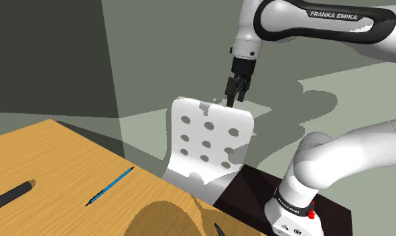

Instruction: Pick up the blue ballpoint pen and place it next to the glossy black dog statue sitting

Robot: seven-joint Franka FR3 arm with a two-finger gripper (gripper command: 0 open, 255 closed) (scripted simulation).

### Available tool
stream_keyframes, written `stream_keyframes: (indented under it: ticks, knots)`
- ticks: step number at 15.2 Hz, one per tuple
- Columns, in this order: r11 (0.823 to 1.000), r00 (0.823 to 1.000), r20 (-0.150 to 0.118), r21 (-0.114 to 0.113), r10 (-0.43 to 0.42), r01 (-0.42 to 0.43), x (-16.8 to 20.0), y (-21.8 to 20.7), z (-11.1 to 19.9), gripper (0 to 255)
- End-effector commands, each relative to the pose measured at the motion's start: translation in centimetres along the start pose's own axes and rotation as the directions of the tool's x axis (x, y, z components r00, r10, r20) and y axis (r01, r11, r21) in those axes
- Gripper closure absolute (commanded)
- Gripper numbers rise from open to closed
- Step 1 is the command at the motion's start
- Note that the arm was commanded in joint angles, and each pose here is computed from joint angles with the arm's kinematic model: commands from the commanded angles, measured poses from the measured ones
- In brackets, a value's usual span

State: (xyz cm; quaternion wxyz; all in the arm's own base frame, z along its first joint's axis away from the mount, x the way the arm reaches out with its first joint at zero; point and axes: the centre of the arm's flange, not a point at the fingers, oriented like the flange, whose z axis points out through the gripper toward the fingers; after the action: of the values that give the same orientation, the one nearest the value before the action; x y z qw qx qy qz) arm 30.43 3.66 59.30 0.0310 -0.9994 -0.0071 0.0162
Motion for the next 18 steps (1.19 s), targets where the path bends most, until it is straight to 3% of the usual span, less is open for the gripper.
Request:
stream_keyframes:
  ticks: [1, 5, 9, 13, 18]
  knots:
    - [1.0, 1.0, 0.0, 0.0, 0.0, 0.0, 0.0, 0.0, 0.0, 0]
    - [0.989, 0.989, -0.024, -0.002, 0.149, -0.149, -0.7, -4.7, 2.5, 0]
    - [0.956, 0.955, -0.048, -0.001, 0.294, -0.294, -0.6, -9.5, 5.0, 0]
    - [0.901, 0.899, -0.072, 0.004, 0.432, -0.433, 0.2, -14.2, 7.6, 0]
    - [0.805, 0.801, -0.1, 0.015, 0.591, -0.592, 2.3, -19.7, 10.7, 0]
